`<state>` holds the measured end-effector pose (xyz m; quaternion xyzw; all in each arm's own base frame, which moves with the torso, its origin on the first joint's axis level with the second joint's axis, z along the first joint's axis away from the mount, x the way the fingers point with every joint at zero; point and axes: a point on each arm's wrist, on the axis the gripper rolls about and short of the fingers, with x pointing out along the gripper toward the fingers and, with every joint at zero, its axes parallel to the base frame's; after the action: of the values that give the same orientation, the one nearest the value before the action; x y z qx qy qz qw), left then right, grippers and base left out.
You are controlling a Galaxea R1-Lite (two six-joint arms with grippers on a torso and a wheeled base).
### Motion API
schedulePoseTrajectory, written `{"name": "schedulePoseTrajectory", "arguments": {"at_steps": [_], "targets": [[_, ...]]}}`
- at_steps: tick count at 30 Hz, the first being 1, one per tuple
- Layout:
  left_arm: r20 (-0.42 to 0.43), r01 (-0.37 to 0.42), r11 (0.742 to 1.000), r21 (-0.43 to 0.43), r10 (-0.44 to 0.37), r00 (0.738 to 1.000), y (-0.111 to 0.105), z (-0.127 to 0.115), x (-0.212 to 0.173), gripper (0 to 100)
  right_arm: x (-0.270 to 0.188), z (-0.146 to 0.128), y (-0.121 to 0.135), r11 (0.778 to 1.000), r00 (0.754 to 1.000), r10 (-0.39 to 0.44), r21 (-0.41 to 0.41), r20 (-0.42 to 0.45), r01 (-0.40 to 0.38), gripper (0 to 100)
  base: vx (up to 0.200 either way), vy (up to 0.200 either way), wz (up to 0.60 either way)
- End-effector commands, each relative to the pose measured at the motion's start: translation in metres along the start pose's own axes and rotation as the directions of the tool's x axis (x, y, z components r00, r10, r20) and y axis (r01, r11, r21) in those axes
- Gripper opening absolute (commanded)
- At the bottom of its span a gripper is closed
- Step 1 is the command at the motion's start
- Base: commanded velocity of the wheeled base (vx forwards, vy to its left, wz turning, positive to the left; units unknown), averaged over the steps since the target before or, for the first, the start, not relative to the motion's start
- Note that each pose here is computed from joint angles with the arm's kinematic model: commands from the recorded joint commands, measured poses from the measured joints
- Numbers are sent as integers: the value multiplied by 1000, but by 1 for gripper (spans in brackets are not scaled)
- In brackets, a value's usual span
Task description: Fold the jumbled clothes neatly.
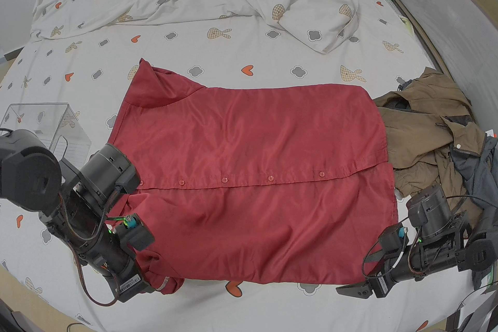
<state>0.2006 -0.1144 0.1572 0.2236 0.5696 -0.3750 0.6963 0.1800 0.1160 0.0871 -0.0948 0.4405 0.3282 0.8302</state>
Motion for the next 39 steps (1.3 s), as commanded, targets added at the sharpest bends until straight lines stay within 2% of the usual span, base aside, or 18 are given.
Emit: {"name": "schedulePoseTrajectory", "arguments": {"at_steps": [1,2,3,6,11,24,25,33,35,38,39], "targets": [[-6,2,1000,0,-2,1000,-5,-11,-2,0,-5,-1,-18,996,998,-56,66,15,55,100,0,0,0],[-6,2,1000,0,-2,1000,-5,-11,-2,0,-5,-1,-18,996,998,-56,66,15,55,100,0,0,0],[-8,4,1000,1,-4,1000,-8,-16,-3,0,-12,-3,-29,990,995,-93,112,31,89,100,0,0,0],[-14,8,1000,10,-8,1000,-13,-22,-3,0,-22,-13,-38,979,991,-127,162,38,120,100,0,0,0],[-66,38,998,44,-35,997,-23,-28,7,0,-27,-30,-49,960,986,-164,231,2,159,100,0,0,0],[-128,69,995,71,-59,990,-32,-38,18,0,-24,-28,-44,970,991,-131,207,5,127,100,0,0,0],[-130,70,995,73,-60,990,-32,-38,18,100,-24,-28,-44,970,991,-131,207,5,127,100,0,0,0],[-115,75,993,93,-65,991,-39,-37,15,100,-25,-28,-45,968,991,-137,214,10,132,100,0,0,0],[-74,56,996,75,-51,996,-38,-38,6,100,-25,-29,-46,966,990,-140,219,8,135,100,0,0,0],[33,10,999,30,-11,999,-31,-39,-14,100,-24,-30,-50,961,989,-150,236,0,145,100,0,0,0],[40,7,1000,27,-8,999,-30,-39,-15,100,-24,-30,-50,960,989,-150,237,0,146,100,0,0,0]]}}
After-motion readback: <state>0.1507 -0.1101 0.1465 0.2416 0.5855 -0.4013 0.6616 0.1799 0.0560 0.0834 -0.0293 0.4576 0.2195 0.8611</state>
